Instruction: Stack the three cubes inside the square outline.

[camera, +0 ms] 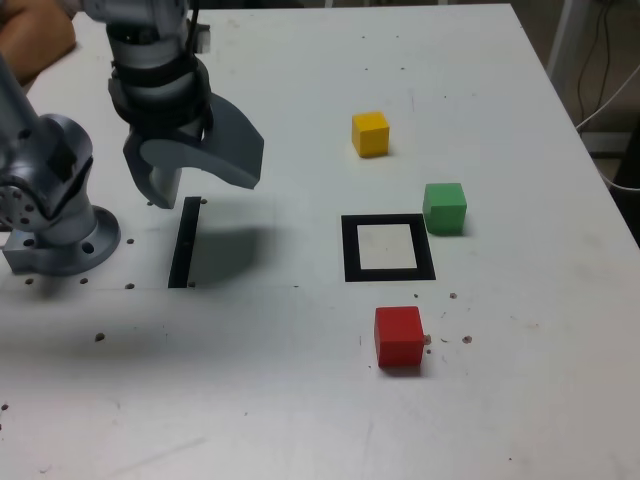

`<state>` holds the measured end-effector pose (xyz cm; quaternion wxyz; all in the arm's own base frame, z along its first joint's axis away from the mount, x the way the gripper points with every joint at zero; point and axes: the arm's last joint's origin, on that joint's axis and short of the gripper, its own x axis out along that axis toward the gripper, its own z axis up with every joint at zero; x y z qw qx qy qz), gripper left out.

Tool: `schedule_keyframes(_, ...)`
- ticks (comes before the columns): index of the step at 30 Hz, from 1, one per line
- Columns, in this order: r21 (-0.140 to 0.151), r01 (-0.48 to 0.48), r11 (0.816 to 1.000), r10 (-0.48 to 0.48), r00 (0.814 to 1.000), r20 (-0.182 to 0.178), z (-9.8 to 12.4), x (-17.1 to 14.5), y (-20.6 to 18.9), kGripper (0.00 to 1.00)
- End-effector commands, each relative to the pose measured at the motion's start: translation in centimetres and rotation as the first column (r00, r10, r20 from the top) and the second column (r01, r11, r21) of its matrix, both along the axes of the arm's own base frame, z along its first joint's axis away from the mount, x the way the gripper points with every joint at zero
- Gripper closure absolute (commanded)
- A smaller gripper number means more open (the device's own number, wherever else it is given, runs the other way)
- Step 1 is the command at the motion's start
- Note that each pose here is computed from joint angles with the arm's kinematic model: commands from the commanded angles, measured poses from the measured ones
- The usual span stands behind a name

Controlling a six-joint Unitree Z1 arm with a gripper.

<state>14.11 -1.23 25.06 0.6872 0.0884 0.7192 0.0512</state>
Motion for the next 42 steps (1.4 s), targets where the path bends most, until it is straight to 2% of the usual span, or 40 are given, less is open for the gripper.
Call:
schedule_keyframes(1,0.035,0.005,0.999,-0.005,1.0,0.006,0.2,-0.2,0.2,0.0)
schedule_keyframes(4,0.075,0.004,0.997,-0.004,1.0,0.002,0.3,-0.3,0.4,0.0)
schedule_keyframes(6,0.079,-0.005,0.997,0.004,1.0,0.004,0.4,-0.3,0.4,0.0)
schedule_keyframes(8,0.07,-0.017,0.997,0.017,1.0,0.014,0.5,-0.2,0.3,0.0)
schedule_keyframes(13,0.002,-0.054,0.999,0.054,0.997,0.06,0.8,0.5,-0.1,0.0)
schedule_keyframes(16,-0.034,-0.059,0.998,0.061,0.996,0.064,0.8,1.0,-0.3,0.0)
schedule_keyframes(21,-0.073,-0.058,0.996,0.062,0.997,0.048,1.1,1.8,-0.6,0.0)
schedule_keyframes(25,-0.12,-0.056,0.991,0.058,0.998,0.01,1.9,2.7,-1.0,0.01)
schedule_keyframes(27,-0.134,-0.059,0.989,0.058,0.998,-0.012,2.5,3.1,-1.2,0.01)
schedule_keyframes(29,-0.135,-0.067,0.989,0.064,0.998,-0.029,3.4,3.5,-1.5,0.01)
schedule_keyframes(33,-0.12,-0.081,0.99,0.077,0.996,-0.035,4.8,4.3,-2.5,0.01)
schedule_keyframes(42,-0.121,0.017,0.993,-0.012,0.999,0.039,8.3,7.9,-8.2,0.01)
